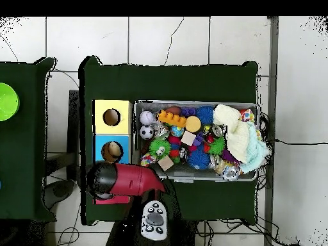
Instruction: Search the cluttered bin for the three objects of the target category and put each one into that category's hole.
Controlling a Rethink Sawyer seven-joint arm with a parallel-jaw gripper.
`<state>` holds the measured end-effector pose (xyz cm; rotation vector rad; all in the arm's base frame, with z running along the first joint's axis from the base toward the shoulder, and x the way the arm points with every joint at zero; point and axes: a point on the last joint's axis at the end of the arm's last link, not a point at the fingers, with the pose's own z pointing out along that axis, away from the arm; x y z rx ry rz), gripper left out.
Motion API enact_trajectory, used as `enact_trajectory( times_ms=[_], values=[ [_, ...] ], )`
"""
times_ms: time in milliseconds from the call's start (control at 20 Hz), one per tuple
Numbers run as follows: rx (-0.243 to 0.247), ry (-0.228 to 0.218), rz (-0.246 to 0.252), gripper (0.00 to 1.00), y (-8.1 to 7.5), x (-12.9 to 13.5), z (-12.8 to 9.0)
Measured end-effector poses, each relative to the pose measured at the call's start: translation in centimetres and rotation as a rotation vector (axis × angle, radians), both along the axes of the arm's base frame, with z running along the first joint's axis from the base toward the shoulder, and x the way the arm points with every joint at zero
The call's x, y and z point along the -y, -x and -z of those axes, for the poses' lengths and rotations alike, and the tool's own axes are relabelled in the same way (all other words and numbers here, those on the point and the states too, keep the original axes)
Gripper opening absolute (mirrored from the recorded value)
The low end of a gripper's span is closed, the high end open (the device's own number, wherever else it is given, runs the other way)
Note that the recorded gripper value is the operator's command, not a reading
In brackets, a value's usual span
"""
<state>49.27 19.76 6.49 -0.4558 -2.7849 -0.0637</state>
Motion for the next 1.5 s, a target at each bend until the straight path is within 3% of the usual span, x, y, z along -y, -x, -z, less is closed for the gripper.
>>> enact_trajectory(
  times_ms=[200, 250, 1150, 1500],
  values=[
    [-0.03, -0.003, 0.007, 0.0, 0.7, -0.3, 1.2],
    [-0.049, -0.001, -0.004, 1.0, 1.4, -0.8, 2.0],
    [-0.129, 0.0, -0.017, 1.0, 1.2, -1.3, 2.2],
    [-0.117, 0.011, -0.027, 1.0, 0.6, -0.8, 0.9]
  ],
)
